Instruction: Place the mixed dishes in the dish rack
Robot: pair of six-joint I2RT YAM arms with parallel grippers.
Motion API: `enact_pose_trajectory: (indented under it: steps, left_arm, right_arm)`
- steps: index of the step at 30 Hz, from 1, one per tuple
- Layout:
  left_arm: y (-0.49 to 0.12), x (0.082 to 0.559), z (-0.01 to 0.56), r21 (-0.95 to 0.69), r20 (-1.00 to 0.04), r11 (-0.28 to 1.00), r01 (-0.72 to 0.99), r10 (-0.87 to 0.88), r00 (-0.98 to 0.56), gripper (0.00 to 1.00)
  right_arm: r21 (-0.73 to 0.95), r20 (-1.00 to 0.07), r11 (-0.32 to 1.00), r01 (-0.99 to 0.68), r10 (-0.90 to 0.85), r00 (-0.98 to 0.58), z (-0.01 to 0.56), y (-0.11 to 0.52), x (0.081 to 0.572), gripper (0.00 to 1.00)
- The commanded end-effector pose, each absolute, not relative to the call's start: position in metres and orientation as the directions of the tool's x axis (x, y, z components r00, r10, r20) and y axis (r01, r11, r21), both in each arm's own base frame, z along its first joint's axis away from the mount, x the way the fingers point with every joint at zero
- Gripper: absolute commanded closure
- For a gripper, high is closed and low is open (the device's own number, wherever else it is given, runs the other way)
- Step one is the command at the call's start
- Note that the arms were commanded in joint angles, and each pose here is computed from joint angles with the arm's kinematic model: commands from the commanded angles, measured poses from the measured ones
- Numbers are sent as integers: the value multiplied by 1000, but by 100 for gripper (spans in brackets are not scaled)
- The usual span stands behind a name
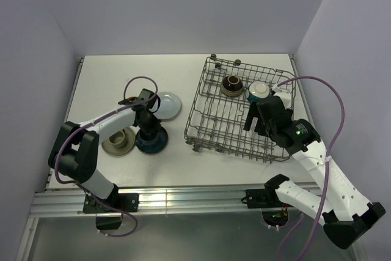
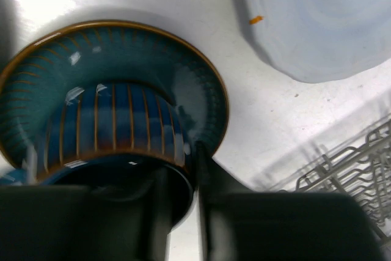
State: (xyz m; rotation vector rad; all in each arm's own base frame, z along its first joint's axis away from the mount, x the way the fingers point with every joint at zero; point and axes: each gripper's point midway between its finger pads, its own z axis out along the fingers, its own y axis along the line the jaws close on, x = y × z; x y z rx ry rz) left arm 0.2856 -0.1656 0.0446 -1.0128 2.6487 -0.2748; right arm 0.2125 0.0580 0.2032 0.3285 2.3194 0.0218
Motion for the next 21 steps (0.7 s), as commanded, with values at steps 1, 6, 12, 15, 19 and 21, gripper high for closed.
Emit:
enact_pose_trajectory:
  steps: [1, 6, 12, 15, 19, 21]
  left_arm:
    - [-165, 293, 53, -313, -243, 736, -600, -673, -698, 81]
    - [-159, 292, 79, -343, -284, 730, -591, -681, -675, 100]
    - [-163, 284, 149, -491, -317, 709, -506, -686, -655, 100]
    - [-178, 279, 200, -635, -300, 662, -398, -687, -662, 100]
    - [-211, 266, 268, -835, -211, 502, -226, -671, -711, 100]
    - [-237, 256, 296, -923, -110, 353, -154, -624, -773, 100]
  right_arm:
    - [140, -743, 958, 249, 268, -614, 224, 53, 212, 0]
    - [148, -741, 958, 244, 271, -615, 226, 56, 211, 0]
    - [180, -739, 968, 176, 251, -625, 230, 73, 211, 0]
    - [239, -739, 967, 89, 241, -629, 234, 93, 212, 0]
    - [374, -752, 924, -85, 248, -611, 250, 127, 210, 1]
    - [442, -753, 874, -201, 240, -613, 259, 150, 205, 1]
